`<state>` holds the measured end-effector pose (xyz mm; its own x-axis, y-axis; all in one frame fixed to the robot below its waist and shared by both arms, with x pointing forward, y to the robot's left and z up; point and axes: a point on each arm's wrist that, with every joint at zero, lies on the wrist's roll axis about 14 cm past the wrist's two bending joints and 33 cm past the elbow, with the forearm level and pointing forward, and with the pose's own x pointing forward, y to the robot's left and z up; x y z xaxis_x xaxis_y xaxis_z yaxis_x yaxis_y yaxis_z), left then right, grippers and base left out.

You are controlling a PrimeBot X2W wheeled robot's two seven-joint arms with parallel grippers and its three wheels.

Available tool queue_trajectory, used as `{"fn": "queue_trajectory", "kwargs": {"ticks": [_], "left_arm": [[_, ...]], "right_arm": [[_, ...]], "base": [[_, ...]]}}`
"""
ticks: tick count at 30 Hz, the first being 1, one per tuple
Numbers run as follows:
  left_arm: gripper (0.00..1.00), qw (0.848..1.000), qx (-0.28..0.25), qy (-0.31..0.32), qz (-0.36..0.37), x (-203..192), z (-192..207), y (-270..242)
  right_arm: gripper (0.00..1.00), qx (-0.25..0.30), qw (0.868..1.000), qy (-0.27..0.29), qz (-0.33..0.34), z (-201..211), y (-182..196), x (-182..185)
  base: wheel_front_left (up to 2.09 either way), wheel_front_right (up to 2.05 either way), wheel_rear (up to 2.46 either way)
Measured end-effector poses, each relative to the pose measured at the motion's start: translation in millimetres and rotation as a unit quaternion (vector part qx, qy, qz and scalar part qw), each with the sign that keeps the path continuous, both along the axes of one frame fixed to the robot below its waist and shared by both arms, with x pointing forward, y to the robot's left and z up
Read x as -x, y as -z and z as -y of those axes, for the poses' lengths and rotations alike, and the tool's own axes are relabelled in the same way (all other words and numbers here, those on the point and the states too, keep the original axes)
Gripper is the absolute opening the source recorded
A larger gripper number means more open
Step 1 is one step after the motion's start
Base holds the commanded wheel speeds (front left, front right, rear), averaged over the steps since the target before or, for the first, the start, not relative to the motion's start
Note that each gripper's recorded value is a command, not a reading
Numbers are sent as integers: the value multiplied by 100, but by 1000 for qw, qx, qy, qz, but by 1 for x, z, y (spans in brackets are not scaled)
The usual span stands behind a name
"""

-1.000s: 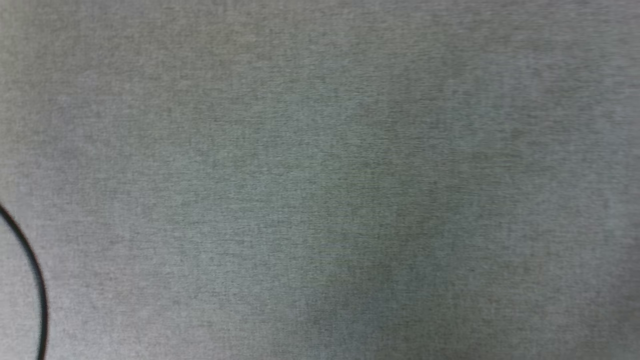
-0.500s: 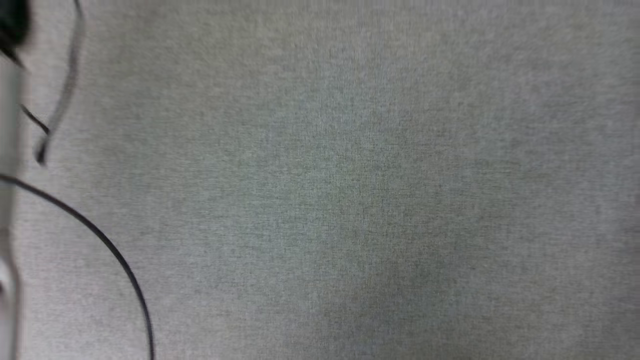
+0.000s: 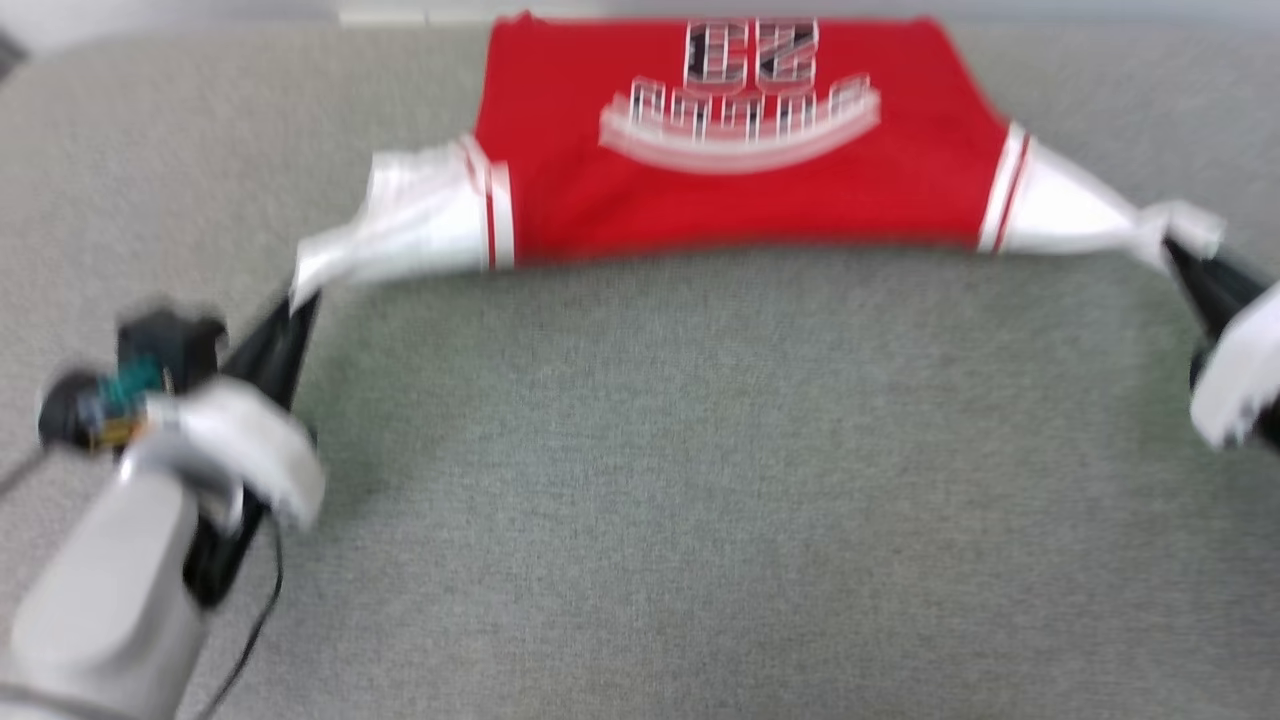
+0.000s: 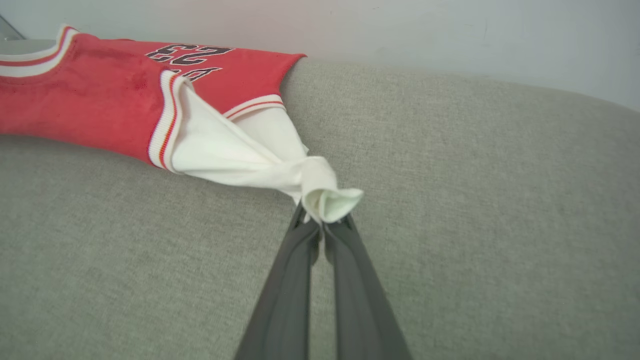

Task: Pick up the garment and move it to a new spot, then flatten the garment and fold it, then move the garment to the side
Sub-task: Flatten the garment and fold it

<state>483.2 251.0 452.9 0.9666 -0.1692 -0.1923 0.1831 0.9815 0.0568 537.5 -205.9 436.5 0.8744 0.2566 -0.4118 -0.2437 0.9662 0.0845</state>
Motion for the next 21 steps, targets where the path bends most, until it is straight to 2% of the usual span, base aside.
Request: {"fn": "queue_trajectory", "kwargs": {"ticks": [5,21], "left_arm": [[0,999,-14,-4,-45,59,-8,20],[0,995,22,-16,-96,165,11,34]], "right_arm": [[0,48,999,-20,-14,19,0,48],[0,62,997,-25,-48,43,1,149]], "base": [[0,0,0],[0,0,0]]}}
